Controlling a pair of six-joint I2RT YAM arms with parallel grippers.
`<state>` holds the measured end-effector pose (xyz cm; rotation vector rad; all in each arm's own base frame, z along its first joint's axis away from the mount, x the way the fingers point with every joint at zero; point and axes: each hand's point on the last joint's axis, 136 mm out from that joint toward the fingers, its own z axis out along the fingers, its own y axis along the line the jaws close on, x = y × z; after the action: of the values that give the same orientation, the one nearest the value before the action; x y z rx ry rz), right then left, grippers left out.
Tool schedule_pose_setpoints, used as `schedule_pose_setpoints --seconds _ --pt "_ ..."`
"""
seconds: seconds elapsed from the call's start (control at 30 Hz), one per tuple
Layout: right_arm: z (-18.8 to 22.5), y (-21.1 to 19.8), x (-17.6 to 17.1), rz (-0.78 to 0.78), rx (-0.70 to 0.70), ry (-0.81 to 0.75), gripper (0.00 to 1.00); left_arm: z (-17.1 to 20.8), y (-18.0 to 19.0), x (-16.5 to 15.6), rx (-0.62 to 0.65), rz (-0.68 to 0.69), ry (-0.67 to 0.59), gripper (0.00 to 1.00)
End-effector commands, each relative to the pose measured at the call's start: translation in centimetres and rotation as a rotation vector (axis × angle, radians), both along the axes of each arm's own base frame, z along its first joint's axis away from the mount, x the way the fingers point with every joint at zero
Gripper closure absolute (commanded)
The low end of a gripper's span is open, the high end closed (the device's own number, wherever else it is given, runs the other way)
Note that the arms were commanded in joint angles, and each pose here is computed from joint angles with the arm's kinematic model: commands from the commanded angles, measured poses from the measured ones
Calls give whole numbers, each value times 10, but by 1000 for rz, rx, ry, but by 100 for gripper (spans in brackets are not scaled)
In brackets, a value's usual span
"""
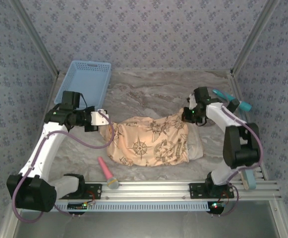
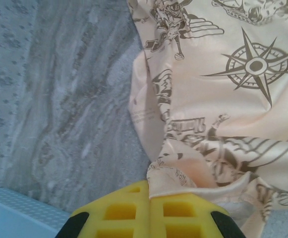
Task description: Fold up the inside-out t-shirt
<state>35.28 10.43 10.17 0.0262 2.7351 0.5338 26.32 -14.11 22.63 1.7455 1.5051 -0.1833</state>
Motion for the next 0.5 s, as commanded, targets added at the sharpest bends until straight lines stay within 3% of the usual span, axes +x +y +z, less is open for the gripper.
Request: schedule_pose_setpoints --seconds 0.0,0.27,0.37,0.47 --pt "44 -1 -2 15 -10 -95 98 50 -7 -6 -68 -42 -113 100" --pt "104 -21 -28 12 -64 -279 85 100 -9 -23 -99 -73 -218 100" --pt "89 -21 -47 16 -36 -247 85 96 -10 -34 -116 -80 -199 100" --pt "45 -12 -64 3 28 -123 80 69 -11 -43 -120 -72 -134 100"
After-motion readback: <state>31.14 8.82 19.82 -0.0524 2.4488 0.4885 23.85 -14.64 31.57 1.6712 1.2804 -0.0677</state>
